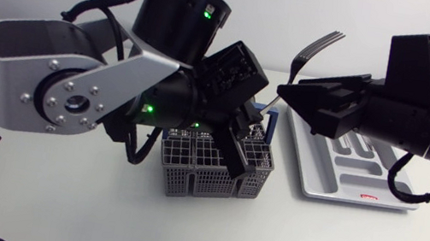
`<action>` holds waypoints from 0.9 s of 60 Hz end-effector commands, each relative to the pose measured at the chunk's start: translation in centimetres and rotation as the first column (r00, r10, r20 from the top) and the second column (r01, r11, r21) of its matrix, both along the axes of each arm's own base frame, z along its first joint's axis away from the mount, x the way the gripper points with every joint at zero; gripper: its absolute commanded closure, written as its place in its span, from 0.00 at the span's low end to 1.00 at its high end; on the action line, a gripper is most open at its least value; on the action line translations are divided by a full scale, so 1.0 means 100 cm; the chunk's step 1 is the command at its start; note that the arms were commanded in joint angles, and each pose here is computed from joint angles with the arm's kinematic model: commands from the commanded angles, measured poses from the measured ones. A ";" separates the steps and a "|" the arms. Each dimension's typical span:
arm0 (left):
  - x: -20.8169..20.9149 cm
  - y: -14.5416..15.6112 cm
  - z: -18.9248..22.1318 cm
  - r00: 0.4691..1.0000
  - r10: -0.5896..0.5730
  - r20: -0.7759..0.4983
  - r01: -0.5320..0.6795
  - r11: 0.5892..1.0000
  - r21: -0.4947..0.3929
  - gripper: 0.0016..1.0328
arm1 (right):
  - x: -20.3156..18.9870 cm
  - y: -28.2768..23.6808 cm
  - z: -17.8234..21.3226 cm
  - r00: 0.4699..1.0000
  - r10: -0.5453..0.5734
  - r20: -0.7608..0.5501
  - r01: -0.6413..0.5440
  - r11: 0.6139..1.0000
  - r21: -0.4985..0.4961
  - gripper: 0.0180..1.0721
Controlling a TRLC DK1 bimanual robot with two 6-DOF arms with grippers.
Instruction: Unload the cutlery basket into the drawer organizer.
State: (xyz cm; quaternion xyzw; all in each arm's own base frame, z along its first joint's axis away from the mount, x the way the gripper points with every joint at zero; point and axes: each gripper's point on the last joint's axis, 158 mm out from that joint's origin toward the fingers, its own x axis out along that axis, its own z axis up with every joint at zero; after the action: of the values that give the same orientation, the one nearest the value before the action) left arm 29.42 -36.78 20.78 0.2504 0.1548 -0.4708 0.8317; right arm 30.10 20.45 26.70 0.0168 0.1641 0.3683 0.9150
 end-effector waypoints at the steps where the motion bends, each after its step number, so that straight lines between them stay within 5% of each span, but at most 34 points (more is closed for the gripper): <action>1: -0.003 0.001 -0.003 1.000 0.009 -0.009 -0.009 1.000 -0.012 0.90 | 0.002 0.006 0.013 1.000 0.010 0.004 -0.010 0.999 0.035 0.53; 12: -0.001 0.001 -0.001 1.000 0.015 -0.002 -0.015 1.000 -0.016 0.90 | 0.001 0.012 0.010 1.000 0.025 -0.005 -0.025 0.999 0.032 0.62; 23: -0.001 0.000 -0.002 1.000 0.014 0.001 -0.014 1.000 -0.018 0.90 | 0.001 0.016 0.010 0.999 0.039 -0.004 -0.039 0.999 0.032 0.85; 54: -0.003 -0.001 -0.001 0.999 0.023 0.026 -0.023 1.000 -0.017 0.85 | -0.001 0.017 0.009 0.999 0.045 -0.001 -0.045 0.999 0.029 0.89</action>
State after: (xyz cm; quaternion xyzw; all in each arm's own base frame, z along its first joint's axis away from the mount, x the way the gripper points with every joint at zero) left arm 29.75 -36.90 20.93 0.2522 0.1419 -0.4584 0.8403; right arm 29.53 22.13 27.00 0.0297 0.1686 0.3949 0.9026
